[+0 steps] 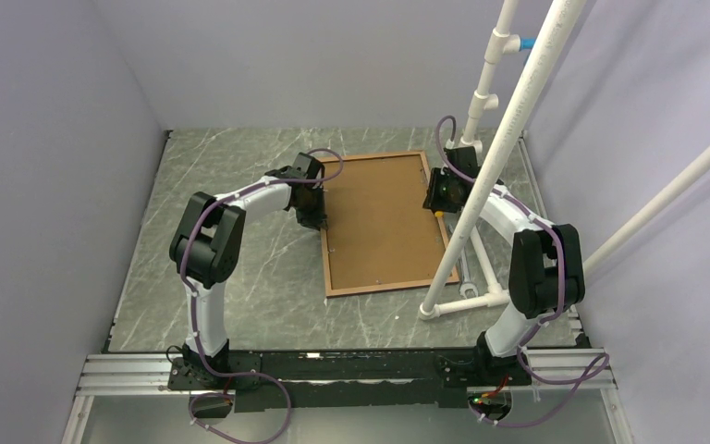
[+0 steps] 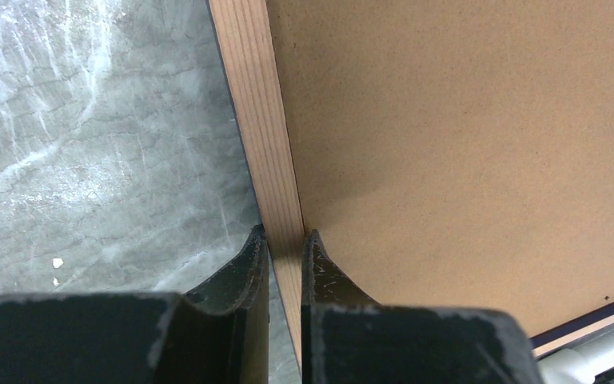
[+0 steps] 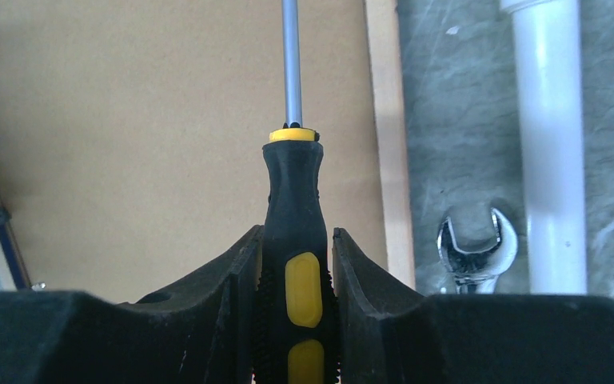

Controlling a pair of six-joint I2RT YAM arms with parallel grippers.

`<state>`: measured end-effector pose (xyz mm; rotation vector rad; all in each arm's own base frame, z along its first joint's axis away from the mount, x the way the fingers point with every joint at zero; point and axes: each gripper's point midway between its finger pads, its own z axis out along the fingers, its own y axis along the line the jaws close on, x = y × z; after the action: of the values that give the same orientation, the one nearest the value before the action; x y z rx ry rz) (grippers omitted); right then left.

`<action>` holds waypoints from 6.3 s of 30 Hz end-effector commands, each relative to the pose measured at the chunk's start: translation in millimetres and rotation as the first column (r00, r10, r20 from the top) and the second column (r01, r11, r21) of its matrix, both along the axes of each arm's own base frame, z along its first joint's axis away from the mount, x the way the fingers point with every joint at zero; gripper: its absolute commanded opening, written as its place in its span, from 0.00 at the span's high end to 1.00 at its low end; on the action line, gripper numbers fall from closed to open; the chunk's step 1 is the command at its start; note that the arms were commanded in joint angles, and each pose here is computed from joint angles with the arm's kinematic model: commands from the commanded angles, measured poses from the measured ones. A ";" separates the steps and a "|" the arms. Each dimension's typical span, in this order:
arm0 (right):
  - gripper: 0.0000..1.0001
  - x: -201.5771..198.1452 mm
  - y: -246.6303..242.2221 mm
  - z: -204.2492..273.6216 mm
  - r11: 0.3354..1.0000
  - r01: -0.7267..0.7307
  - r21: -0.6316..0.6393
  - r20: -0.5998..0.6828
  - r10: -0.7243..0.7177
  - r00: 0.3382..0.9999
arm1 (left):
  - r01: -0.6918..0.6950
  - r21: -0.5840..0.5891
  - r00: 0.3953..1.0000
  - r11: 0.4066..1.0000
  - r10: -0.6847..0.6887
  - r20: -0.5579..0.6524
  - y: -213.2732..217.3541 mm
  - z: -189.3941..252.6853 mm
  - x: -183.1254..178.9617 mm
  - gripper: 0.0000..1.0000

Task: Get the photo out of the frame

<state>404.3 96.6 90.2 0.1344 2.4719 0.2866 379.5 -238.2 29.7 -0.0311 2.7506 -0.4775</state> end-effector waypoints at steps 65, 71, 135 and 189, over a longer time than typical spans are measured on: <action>1.00 -50.7 26.3 72.8 0.971 -0.094 0.220 0.268 0.032 0.963 | -0.680 -0.247 0.733 0.690 0.639 -0.234 26.1 97.6 -121.8 0.17; 1.00 -52.4 24.8 74.8 0.972 -0.090 0.215 0.275 0.028 0.961 | -0.787 -0.192 0.608 0.587 0.682 -0.407 -18.4 81.6 -152.5 0.19; 1.00 -52.0 21.0 60.6 0.981 -0.073 0.182 0.244 0.027 0.969 | -0.412 0.319 0.870 0.853 0.472 -0.139 126.4 -43.1 -175.6 0.98; 1.00 -142.1 -20.4 -3.2 0.971 0.231 0.058 -0.074 -0.226 0.971 | 0.180 0.271 0.984 0.946 -0.168 -0.065 83.2 24.5 -34.1 0.73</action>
<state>270.3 83.7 81.6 0.4040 2.5102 0.2822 339.3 -137.5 34.9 0.2957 2.8418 -0.0145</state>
